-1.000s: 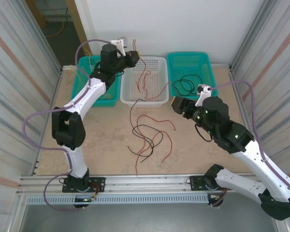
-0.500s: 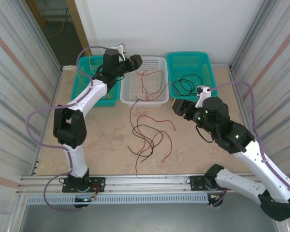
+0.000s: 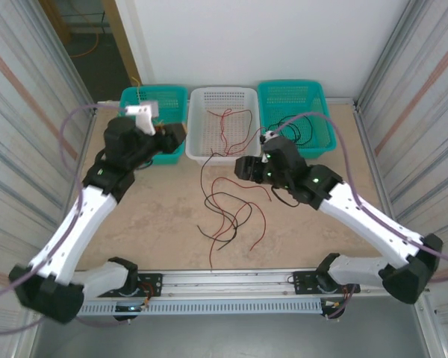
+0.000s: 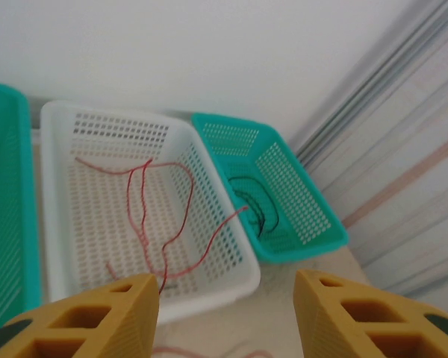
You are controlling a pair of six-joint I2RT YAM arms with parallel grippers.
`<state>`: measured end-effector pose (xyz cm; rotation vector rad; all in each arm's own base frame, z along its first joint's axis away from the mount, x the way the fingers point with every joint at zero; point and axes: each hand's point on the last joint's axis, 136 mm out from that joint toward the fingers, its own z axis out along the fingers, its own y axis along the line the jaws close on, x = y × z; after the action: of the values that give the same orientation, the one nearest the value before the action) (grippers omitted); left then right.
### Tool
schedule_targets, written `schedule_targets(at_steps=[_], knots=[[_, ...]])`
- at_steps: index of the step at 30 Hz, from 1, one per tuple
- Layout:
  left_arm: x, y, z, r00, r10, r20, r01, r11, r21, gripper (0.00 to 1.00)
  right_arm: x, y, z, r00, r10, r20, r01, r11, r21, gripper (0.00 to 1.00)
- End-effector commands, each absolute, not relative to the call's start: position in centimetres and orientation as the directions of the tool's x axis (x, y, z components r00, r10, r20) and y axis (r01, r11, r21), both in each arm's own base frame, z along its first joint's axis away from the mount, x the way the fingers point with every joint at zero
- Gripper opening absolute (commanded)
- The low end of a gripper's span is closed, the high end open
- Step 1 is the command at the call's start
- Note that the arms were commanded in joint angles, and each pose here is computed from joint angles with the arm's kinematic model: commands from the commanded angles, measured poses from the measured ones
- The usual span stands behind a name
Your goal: Untangle the cables
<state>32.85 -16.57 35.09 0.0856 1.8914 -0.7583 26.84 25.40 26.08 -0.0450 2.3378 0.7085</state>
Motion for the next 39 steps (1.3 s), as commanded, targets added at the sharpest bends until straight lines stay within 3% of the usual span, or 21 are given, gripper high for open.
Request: schedule_targets(at_steps=[1,5,12,25,30,39], knots=[[28.9,-14.5,29.9,-0.550,-0.159,-0.820,0.338,0.856,-0.392,0.52,27.0,27.0,24.2,-0.790,0.077,-0.608,-0.240,0.874,0.423,0.65],[26.6,-13.8,27.3,-0.595,-0.161,-0.788,0.319,0.852,-0.414,0.51,27.8,28.5,20.8,-0.834,0.060,-0.548,-0.201,0.893,0.404,0.64],[26.2,-13.8,24.6,-0.642,-0.198,-0.740,0.271,0.844,-0.462,0.49,28.6,32.1,17.3,-0.880,0.054,-0.471,-0.193,0.867,0.460,0.63],[25.4,-12.1,24.6,-0.626,-0.218,-0.749,0.214,0.876,-0.433,0.47,32.9,39.4,11.0,-0.819,0.025,-0.574,-0.280,0.855,0.437,0.58],[25.0,-11.6,24.0,-0.624,-0.229,-0.747,0.195,0.880,-0.433,0.47,33.9,39.9,8.1,-0.831,-0.025,-0.556,-0.267,0.895,0.358,0.56],[25.2,-11.6,24.1,-0.622,-0.209,-0.755,0.204,0.887,-0.414,0.47,34.2,40.0,5.5,-0.836,-0.065,-0.545,-0.262,0.920,0.292,0.45]])
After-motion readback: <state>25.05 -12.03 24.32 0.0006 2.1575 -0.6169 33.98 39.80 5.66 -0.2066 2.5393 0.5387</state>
